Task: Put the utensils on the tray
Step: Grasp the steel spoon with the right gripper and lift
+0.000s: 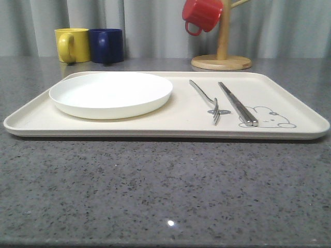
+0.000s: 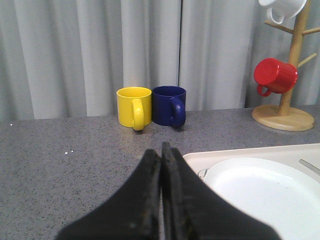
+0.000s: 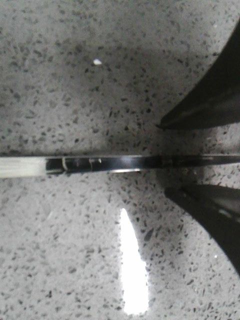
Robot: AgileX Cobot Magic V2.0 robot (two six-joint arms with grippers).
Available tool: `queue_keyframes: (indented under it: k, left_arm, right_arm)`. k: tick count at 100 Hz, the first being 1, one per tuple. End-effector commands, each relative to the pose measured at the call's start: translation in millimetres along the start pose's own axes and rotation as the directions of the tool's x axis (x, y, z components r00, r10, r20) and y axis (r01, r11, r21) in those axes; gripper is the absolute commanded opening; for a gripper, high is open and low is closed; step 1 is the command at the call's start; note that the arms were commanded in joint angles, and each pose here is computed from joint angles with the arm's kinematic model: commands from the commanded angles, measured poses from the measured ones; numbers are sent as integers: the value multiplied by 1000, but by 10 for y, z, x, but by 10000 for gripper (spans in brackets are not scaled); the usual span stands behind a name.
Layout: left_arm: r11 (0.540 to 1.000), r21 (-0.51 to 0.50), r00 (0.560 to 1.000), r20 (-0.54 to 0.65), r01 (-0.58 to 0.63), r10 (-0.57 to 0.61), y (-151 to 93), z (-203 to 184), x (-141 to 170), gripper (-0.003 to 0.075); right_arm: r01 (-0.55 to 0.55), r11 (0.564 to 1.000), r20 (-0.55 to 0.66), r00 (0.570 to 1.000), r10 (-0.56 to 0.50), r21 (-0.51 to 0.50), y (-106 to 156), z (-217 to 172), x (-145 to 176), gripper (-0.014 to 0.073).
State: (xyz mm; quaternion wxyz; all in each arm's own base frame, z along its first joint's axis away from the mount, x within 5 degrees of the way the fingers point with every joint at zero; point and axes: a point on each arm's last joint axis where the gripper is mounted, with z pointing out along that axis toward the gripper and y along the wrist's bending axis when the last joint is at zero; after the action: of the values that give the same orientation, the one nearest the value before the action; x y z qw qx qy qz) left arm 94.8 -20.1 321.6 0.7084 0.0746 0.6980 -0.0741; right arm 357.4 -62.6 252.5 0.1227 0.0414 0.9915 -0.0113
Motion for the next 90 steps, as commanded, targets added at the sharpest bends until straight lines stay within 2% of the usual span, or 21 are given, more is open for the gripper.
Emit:
queue_keyframes:
  k: [1, 28, 46, 64, 75, 90]
  left_arm:
    - [1000, -19, 997, 78, 12, -10, 18, -5, -134, -18]
    - [1000, -19, 997, 78, 12, -10, 18, -5, -134, -18]
    - [1000, -19, 997, 78, 12, -10, 18, -5, -134, -18]
    - [1000, -19, 997, 78, 12, -10, 18, -5, -134, -18]
    - [1000, -19, 997, 78, 12, -10, 18, -5, -134, -18]
    - [1000, -19, 997, 78, 12, -10, 18, -5, -134, -18]
  right_arm:
    - [10, 1000, 81, 997, -12, 20, -31, -206, -43, 242]
    - [-7, 1000, 86, 996, 8, -12, -3, -218, -42, -81]
    - [-36, 996, 114, 992, 46, -81, 71, -377, -15, -76]
    - [-64, 984, 121, 989, 85, -166, 287, -663, 94, -74]
    - [-74, 977, 153, 983, 106, -198, 528, -825, 143, -74]
    - [-13, 970, 201, 977, 64, -244, 964, -913, 174, -66]
